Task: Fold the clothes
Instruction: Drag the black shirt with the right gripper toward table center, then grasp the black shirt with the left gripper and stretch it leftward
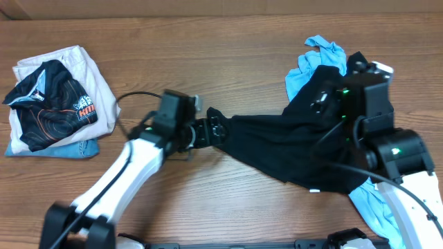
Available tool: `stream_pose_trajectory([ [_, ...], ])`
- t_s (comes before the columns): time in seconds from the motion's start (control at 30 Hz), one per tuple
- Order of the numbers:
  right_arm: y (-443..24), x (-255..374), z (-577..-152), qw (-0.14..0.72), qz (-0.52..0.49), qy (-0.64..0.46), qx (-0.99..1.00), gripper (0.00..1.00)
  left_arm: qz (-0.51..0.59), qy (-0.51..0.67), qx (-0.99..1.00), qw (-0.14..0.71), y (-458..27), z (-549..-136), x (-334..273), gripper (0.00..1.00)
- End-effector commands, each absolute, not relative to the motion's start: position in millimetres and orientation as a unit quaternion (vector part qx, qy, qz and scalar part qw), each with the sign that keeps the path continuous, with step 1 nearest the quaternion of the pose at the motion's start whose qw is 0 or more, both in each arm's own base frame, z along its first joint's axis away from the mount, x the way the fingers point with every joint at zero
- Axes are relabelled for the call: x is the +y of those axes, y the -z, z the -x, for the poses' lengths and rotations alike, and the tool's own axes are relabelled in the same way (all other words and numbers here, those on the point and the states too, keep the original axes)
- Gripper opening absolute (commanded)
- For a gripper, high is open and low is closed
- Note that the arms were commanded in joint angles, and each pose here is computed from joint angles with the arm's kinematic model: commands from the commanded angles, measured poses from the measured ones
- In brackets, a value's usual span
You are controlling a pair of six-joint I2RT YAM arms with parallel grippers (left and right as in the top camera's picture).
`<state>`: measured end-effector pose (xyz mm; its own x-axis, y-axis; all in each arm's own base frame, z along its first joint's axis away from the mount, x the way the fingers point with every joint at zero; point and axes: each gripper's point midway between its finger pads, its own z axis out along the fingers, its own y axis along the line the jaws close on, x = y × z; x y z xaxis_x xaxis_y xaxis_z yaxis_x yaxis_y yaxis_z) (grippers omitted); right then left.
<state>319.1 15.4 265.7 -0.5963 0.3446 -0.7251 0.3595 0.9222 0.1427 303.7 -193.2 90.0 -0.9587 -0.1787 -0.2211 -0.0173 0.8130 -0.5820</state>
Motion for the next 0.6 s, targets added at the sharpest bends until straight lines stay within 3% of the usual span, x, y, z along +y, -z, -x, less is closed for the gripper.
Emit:
stream_pose_trajectory([
  [0.0, -270, 4, -319, 0.398, -0.232, -0.019, 0.887, 1.0, 0.097, 0.316, 0.94, 0.085, -67, -304, -223, 1.0],
  [0.3, -261, -8, -310, 0.376, -0.247, -0.008, 0.893, 1.0, 0.119, 0.3, 0.943, 0.076, -16, -316, -245, 0.88],
  [0.33, -261, -8, -310, 0.375, -0.247, -0.007, 0.894, 1.0, 0.127, 0.301, 0.942, 0.073, -14, -316, -246, 0.79],
  [0.37, -260, -9, -309, 0.374, -0.248, -0.007, 0.894, 1.0, 0.13, 0.304, 0.941, 0.073, -12, -318, -247, 0.64],
  [0.4, -260, -8, -309, 0.372, -0.247, -0.006, 0.895, 1.0, 0.129, 0.306, 0.94, 0.076, -12, -320, -248, 0.28],
  [0.43, -260, -9, -308, 0.371, -0.247, -0.006, 0.895, 1.0, 0.128, 0.31, 0.939, 0.081, -14, -322, -249, 0.06],
  [0.57, -258, -9, -307, 0.368, -0.247, -0.004, 0.896, 1.0, 0.082, 0.337, 0.93, 0.118, -37, -335, -258, 0.04],
])
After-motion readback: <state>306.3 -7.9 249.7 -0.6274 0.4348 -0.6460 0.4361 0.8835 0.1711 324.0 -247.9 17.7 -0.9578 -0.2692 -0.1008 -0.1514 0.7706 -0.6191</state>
